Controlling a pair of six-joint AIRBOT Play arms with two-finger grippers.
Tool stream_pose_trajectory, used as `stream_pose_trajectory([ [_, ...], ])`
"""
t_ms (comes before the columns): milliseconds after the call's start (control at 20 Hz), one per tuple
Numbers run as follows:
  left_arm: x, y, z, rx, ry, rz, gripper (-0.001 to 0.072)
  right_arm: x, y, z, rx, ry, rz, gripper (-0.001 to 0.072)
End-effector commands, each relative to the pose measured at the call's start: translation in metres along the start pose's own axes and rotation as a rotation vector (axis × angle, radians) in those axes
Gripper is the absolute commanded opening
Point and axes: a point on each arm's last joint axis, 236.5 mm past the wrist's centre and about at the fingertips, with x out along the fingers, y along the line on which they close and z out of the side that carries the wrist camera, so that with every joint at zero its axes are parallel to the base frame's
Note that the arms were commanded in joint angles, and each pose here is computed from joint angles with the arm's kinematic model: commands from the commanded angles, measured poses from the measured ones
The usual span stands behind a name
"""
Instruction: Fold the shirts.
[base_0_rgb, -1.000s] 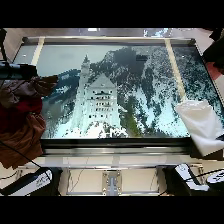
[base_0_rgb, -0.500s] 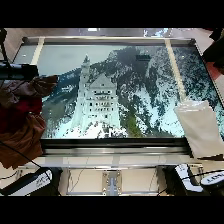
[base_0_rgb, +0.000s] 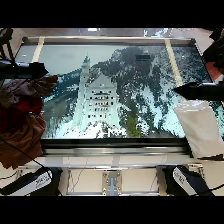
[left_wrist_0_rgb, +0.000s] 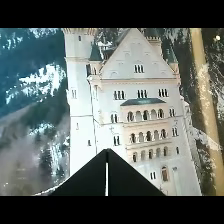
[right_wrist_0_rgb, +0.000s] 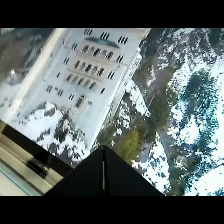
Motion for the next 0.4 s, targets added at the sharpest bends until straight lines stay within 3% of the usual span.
stream_pose_trajectory([
  [0, 0.006, -0.017, -0.017, 0.006, 0.078, -0.052, 0.0019, 0.026, 0.028, -0.018, -0.177, 0.123, 0.007, 0.0017],
  [350, 0.007, -0.018, -0.018, 0.008, 0.079, -0.054, 0.0019, 0.032, 0.048, -0.018, -0.213, 0.129, 0.055, 0.0018],
])
